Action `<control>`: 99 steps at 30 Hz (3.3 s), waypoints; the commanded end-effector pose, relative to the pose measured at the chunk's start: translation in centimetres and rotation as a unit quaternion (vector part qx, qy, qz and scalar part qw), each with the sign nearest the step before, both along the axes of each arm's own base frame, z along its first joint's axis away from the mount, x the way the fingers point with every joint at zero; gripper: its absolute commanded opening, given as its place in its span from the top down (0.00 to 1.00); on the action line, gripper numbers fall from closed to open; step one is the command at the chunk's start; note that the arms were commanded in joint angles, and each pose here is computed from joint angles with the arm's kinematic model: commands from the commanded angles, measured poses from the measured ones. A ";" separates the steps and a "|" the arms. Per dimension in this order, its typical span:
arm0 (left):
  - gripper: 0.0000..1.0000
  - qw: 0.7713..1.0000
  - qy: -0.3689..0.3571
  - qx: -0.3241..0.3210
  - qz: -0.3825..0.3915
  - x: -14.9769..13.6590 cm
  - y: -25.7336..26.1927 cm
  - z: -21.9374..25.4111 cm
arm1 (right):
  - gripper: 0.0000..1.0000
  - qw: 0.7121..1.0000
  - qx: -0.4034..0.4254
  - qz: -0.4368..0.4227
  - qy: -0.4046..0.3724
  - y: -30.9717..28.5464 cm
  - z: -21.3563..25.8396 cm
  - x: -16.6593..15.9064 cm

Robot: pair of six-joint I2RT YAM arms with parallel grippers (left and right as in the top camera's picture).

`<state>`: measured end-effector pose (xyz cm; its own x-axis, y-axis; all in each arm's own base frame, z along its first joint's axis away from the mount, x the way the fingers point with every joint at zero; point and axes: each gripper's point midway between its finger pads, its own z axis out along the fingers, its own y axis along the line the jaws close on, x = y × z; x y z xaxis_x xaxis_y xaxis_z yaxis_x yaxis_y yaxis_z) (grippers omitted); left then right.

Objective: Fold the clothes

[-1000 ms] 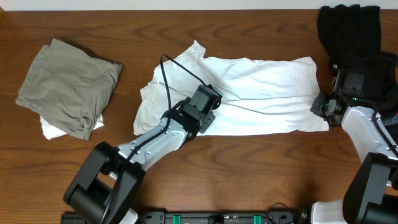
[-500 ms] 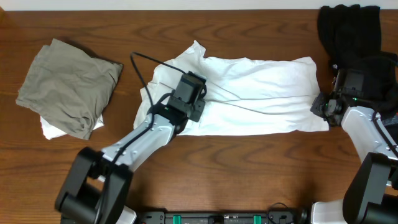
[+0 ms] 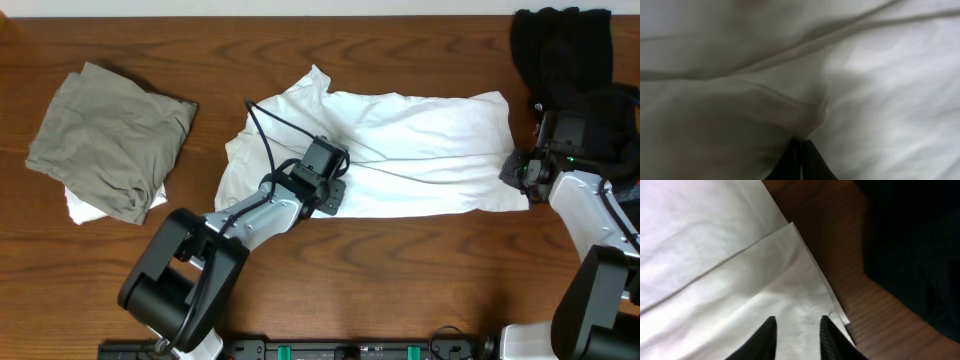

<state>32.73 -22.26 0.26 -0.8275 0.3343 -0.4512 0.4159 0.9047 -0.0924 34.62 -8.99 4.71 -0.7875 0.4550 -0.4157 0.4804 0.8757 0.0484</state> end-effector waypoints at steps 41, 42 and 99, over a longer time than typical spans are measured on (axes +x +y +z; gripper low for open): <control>0.31 0.976 0.006 -0.207 0.063 22.9 4.9 7.8 | 0.01 0.972 0.082 0.215 -0.044 5.3 9.1 7.8; 0.31 0.977 0.010 -0.206 0.063 22.9 4.9 7.1 | 0.01 0.972 0.081 0.214 -0.042 5.2 9.1 7.7; 0.94 0.972 -0.017 -0.223 0.071 20.7 1.7 15.5 | 0.12 0.974 0.068 0.209 -0.045 4.0 3.6 11.4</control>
